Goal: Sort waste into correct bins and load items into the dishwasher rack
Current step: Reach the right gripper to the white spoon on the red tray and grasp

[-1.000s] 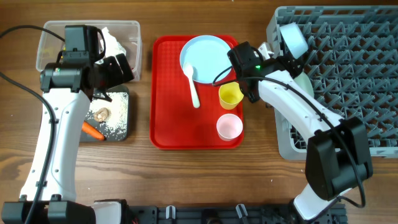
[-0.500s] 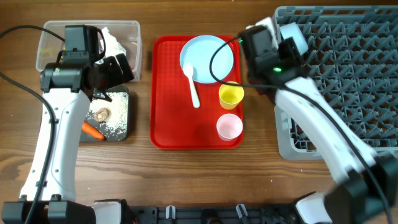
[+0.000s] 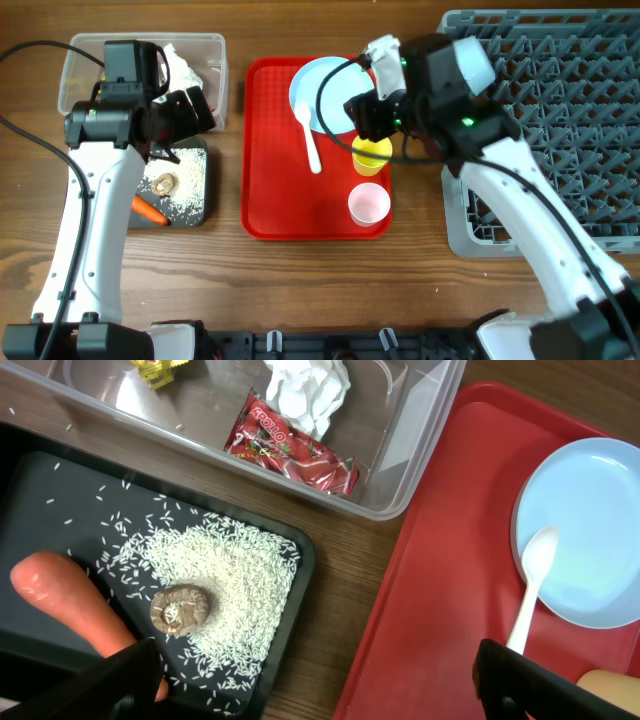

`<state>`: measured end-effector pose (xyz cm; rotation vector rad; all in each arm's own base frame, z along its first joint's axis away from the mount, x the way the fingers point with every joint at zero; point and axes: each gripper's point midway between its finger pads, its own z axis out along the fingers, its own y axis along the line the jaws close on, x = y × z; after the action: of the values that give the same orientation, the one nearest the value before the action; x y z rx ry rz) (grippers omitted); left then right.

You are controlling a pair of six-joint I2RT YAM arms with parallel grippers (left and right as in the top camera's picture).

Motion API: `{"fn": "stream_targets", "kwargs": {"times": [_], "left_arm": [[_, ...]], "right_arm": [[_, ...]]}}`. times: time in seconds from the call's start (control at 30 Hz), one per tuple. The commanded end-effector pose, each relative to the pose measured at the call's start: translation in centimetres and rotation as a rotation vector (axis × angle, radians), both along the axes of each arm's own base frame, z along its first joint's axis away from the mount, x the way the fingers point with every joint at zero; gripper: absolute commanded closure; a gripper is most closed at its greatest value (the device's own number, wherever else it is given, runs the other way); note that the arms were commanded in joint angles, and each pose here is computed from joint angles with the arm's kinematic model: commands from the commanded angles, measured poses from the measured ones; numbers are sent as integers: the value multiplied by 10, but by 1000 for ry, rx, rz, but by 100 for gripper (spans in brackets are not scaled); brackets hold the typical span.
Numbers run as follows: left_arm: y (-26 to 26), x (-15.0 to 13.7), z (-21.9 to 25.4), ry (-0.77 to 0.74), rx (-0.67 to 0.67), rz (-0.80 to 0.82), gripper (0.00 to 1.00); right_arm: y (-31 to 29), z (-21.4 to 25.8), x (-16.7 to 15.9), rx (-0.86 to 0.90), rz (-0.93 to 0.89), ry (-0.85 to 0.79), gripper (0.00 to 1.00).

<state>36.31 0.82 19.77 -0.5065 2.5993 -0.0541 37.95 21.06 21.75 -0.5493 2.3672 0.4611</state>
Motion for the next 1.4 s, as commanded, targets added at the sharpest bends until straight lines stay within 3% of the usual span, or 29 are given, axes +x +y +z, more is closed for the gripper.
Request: {"fn": "stream_targets", "kwargs": {"times": [0.0, 0.07, 0.43, 0.7, 1.1, 1.37], "left_arm": [[1, 0, -2, 5, -12, 18, 0], [1, 0, -2, 5, -12, 18, 0], [1, 0, -2, 5, -12, 18, 0], [1, 0, -2, 5, -12, 18, 0], [1, 0, -2, 5, -12, 18, 0], [1, 0, -2, 5, -12, 18, 0]], "right_arm": [[8, -11, 5, 73, -66, 71, 39], [11, -7, 9, 100, -73, 61, 45], [50, -22, 0, 87, -28, 70, 48], [94, -81, 2, -8, -75, 85, 49], [97, -196, 13, -91, -212, 237, 57], [89, -199, 20, -121, -254, 208, 57]]}}
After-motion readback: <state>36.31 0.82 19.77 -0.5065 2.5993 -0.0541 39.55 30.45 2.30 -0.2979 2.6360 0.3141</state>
